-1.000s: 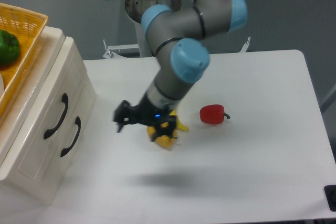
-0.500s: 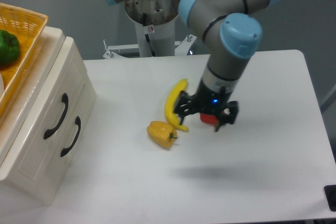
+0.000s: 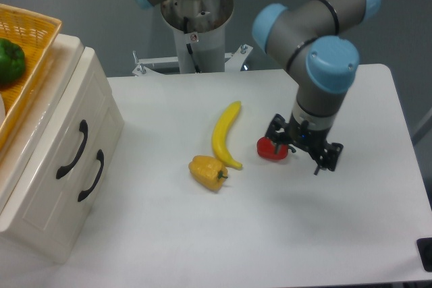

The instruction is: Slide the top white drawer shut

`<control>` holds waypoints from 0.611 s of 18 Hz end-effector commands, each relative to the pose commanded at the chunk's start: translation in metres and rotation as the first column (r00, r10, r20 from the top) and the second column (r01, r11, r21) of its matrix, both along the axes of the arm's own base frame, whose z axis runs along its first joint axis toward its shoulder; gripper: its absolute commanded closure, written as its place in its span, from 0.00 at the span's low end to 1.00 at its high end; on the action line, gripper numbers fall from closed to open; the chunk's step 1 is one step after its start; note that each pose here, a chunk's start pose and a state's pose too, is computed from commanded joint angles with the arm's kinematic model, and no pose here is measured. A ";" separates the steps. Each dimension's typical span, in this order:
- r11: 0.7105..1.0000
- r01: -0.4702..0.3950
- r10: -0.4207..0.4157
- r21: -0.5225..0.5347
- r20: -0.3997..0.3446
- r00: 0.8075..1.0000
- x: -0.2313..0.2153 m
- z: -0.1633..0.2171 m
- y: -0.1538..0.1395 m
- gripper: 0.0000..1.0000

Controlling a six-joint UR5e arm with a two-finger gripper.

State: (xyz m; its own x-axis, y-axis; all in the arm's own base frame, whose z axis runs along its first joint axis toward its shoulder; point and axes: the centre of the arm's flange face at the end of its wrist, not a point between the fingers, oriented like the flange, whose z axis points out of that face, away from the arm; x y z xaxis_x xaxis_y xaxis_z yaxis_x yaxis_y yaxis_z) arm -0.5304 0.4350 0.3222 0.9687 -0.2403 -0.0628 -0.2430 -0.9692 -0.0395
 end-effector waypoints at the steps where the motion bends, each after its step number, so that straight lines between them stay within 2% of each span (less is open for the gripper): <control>1: 1.000 0.021 -0.021 -0.008 -0.003 1.000 -0.009 -0.004 -0.003 0.00; 4: 0.999 0.045 -0.045 -0.017 -0.001 0.999 -0.026 -0.015 -0.003 0.00; 7: 0.999 0.030 -0.030 -0.018 0.007 1.000 -0.041 -0.025 -0.010 0.00; 9: 0.999 0.039 -0.039 -0.024 0.011 0.999 -0.051 -0.028 -0.022 0.00; 11: 0.996 0.084 -0.083 -0.025 0.011 0.996 -0.064 -0.031 -0.035 0.00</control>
